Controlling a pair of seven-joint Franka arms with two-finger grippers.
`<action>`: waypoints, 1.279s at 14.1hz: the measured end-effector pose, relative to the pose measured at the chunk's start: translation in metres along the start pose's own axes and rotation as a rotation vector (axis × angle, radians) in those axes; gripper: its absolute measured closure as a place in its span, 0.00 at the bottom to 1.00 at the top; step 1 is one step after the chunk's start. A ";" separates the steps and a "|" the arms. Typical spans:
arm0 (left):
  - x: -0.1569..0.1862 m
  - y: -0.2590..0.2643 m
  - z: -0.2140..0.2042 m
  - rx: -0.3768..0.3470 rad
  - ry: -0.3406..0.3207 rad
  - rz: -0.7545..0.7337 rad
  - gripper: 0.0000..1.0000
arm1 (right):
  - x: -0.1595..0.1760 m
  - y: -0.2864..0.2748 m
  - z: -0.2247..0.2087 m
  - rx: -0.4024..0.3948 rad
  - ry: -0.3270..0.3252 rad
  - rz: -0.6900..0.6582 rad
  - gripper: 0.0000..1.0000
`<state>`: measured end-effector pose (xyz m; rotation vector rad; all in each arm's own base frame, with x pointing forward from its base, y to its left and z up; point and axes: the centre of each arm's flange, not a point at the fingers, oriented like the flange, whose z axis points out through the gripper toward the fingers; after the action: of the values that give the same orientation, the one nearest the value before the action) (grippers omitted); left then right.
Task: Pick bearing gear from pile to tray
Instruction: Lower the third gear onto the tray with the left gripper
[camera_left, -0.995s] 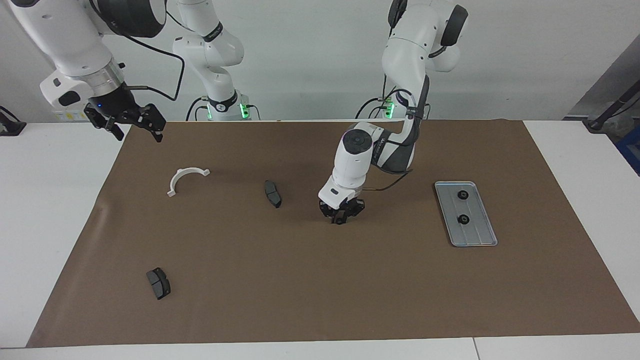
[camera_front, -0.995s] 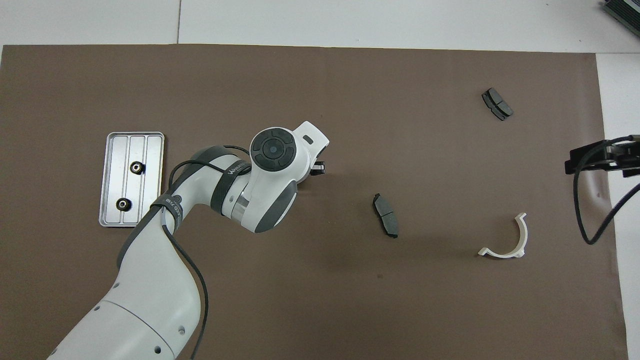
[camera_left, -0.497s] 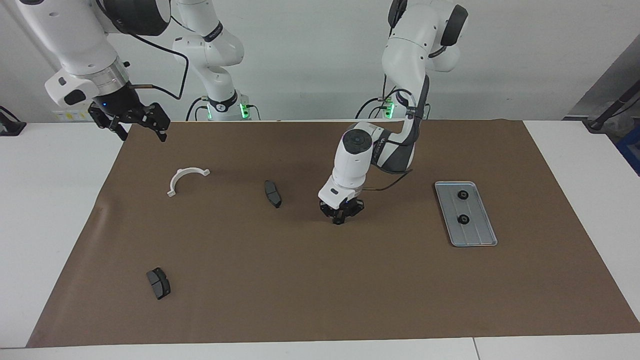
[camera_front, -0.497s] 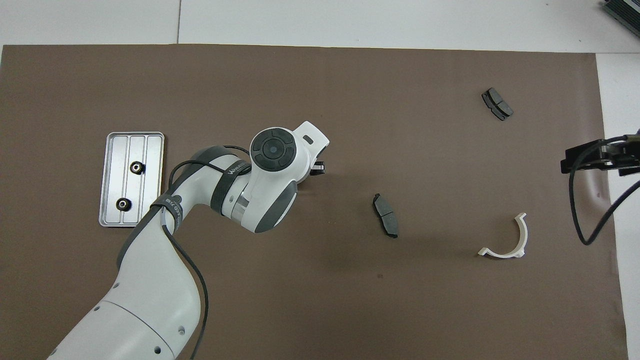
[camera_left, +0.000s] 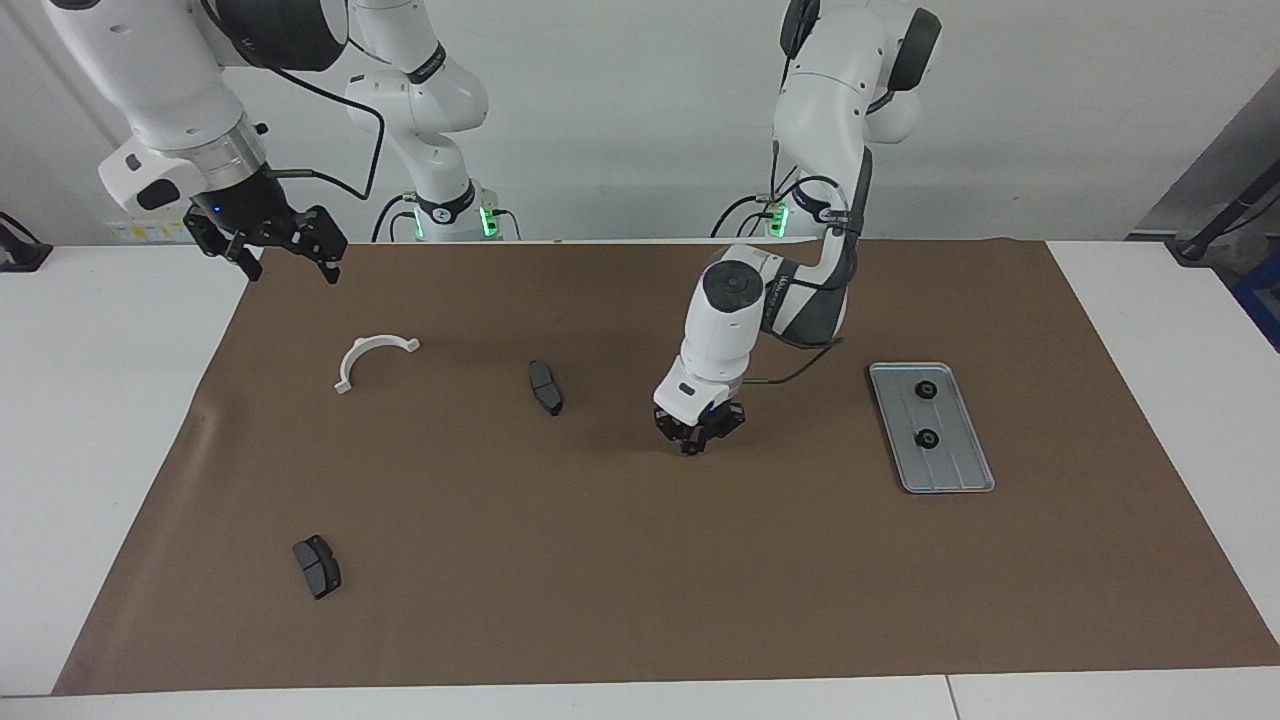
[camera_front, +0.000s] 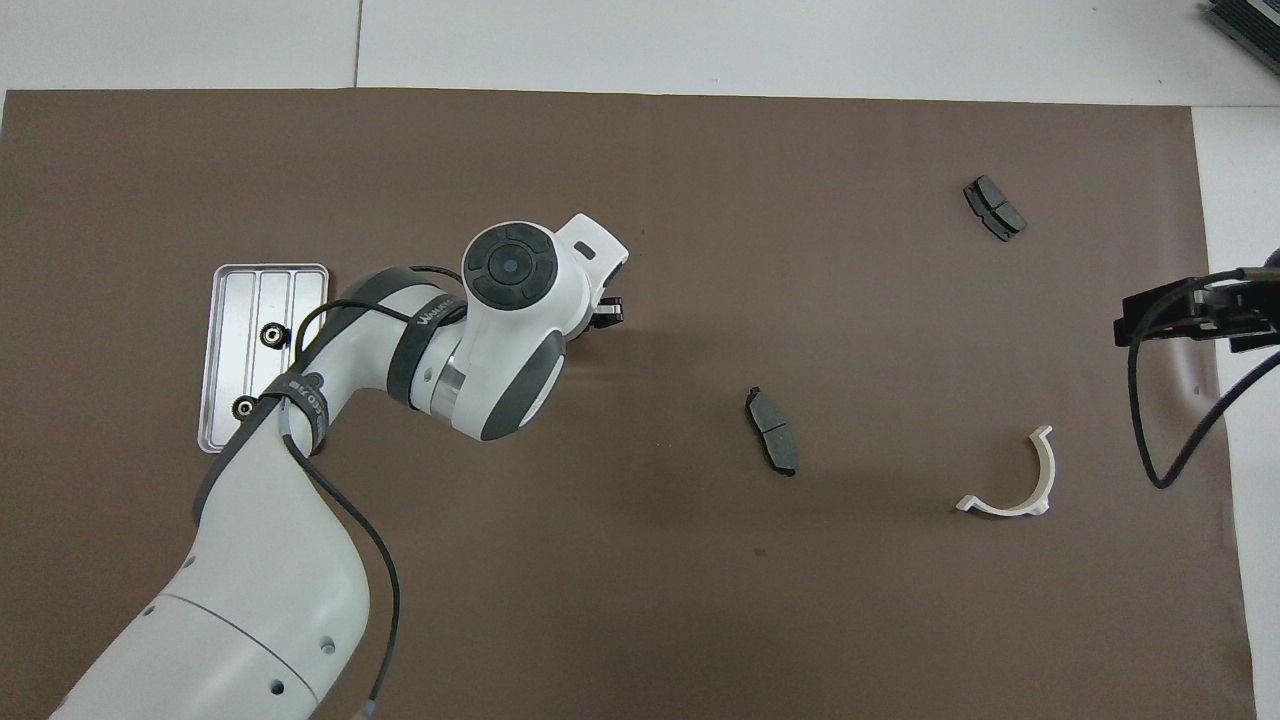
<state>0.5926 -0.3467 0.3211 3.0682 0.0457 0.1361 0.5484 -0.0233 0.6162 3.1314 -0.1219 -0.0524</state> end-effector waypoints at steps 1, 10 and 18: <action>0.010 -0.017 -0.003 0.006 -0.003 -0.004 0.76 | 0.000 0.000 0.000 0.000 0.000 0.001 0.00; 0.043 -0.255 -0.046 0.052 -0.086 0.187 0.76 | 0.000 0.009 0.000 0.001 -0.001 0.018 0.00; -0.008 -0.344 -0.038 0.037 -0.175 0.346 0.76 | 0.000 0.012 0.001 0.001 -0.002 0.023 0.00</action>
<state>0.5724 -0.0016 0.3332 3.0800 -0.4971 -0.1180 0.5477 -0.0357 0.6154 3.1308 -0.1581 -0.0553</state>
